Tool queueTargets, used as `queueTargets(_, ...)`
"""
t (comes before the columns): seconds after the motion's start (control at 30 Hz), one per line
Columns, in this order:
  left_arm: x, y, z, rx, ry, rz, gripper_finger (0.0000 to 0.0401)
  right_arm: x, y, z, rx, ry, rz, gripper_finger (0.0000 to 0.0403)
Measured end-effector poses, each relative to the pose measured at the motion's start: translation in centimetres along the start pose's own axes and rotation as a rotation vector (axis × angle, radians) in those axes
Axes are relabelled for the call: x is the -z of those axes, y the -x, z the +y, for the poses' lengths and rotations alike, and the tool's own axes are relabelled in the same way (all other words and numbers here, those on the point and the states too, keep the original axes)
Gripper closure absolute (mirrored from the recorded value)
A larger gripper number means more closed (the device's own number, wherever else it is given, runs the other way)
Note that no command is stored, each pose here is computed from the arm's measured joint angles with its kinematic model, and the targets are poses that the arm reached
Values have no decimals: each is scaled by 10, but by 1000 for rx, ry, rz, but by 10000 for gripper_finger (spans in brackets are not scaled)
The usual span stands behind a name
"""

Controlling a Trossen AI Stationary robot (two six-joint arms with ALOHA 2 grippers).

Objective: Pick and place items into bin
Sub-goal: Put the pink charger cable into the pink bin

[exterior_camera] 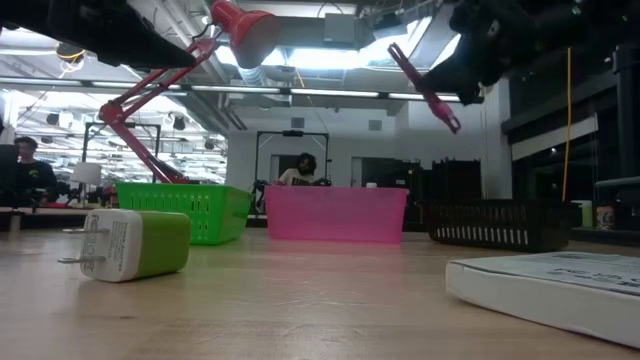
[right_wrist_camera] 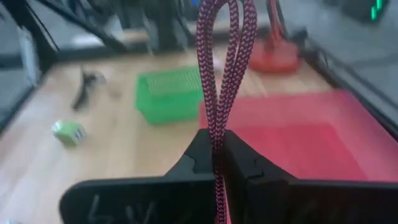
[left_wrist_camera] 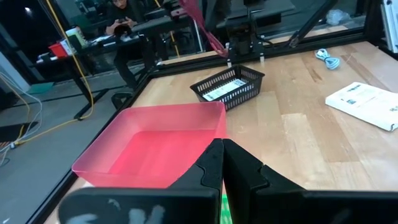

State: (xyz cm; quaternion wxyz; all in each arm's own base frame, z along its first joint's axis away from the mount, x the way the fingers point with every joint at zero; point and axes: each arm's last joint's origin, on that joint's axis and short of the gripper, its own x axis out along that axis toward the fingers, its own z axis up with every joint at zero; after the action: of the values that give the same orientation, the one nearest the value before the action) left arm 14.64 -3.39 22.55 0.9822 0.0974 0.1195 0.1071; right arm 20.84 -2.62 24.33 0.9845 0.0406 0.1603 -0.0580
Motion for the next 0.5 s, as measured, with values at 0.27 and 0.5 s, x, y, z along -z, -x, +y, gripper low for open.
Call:
queueTargets(0.27,0,0,0,0,12,0,397,17,0,14,-56,85,-208,403)
queueTargets(0.5,0,0,0,-1,14,0,397,25,0,15,10,108,-201,403)
